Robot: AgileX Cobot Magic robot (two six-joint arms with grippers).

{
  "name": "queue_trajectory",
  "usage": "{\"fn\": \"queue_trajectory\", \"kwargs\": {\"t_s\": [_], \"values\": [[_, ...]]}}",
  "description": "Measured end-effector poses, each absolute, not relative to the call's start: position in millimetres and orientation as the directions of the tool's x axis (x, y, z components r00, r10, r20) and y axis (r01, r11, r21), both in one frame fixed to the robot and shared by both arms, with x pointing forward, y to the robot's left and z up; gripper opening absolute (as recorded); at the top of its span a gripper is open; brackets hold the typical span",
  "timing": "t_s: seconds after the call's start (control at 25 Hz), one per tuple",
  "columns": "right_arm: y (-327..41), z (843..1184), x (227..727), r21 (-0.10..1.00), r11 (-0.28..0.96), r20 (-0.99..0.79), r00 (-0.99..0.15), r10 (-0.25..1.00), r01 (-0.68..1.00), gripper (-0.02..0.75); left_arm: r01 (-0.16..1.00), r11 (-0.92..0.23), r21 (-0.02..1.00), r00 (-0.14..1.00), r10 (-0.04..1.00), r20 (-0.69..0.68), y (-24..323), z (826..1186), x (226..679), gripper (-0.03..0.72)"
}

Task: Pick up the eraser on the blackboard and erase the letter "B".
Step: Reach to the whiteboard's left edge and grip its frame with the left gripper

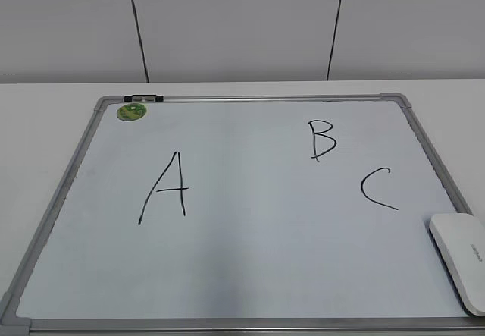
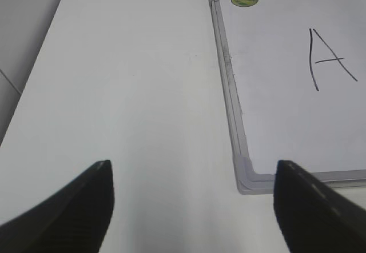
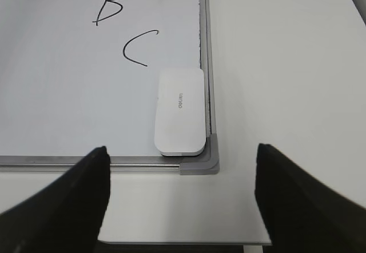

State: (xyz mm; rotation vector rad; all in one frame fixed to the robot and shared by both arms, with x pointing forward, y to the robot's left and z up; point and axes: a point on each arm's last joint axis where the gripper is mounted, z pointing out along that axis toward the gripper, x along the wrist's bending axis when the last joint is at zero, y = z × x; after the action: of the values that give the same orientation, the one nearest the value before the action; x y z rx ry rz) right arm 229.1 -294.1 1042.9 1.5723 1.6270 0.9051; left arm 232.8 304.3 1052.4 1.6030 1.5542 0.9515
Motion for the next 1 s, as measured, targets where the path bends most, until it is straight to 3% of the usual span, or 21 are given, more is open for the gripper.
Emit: {"fn": "queue_trajectory", "kwargs": {"t_s": [1.0], "values": [[-294.1, 1042.9, 229.1, 0.855, 0.024, -0.010, -0.028, 1.000, 0.518, 0.587, 0.487, -0.036, 0.873, 0.011, 0.999, 0.035, 304.2, 1059.0, 237.0, 0.622]]}}
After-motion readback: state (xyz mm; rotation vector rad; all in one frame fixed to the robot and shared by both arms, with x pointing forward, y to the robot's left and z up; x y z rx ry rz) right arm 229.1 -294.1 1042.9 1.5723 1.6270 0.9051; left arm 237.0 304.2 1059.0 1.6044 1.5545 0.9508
